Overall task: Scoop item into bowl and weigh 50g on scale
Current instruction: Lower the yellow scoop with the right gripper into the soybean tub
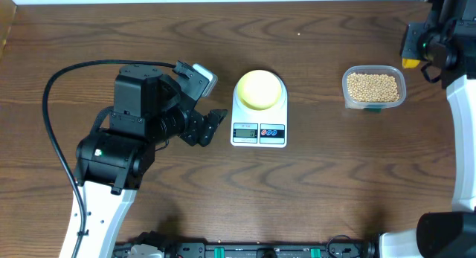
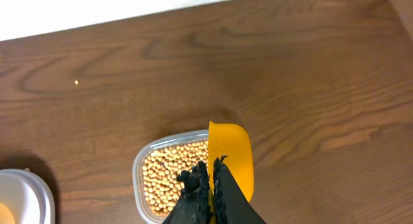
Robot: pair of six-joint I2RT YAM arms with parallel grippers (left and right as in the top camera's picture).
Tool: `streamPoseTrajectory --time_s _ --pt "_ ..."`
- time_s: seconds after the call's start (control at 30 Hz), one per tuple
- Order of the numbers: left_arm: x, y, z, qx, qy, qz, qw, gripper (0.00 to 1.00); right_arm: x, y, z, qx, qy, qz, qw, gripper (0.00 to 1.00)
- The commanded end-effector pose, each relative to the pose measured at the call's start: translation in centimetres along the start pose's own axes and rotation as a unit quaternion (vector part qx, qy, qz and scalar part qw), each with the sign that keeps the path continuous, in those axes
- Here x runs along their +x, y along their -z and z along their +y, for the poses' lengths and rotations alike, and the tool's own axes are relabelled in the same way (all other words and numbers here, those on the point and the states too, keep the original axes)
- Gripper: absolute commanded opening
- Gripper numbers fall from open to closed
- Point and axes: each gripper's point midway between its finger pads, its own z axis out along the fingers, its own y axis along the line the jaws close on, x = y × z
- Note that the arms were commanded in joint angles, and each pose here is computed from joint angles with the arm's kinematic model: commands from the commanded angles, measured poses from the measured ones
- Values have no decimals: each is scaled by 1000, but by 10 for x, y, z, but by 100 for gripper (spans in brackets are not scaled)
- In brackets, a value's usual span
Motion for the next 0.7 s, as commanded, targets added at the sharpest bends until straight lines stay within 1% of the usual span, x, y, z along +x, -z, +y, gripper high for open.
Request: streamPoseTrajectory --time_s 0.0,0.33,0.5,0.67 --pt "2 0 0 2 -2 1 1000 84 7 -19 -2 10 9 25 1000 1" --pt "2 0 0 2 -2 1 1000 84 54 -82 4 13 26 130 991 1" --pt "2 0 0 2 -2 1 1000 84 69 -102 7 9 35 158 987 1" --pt "2 0 0 2 -2 1 1000 84 94 -130 14 -6 35 202 979 1"
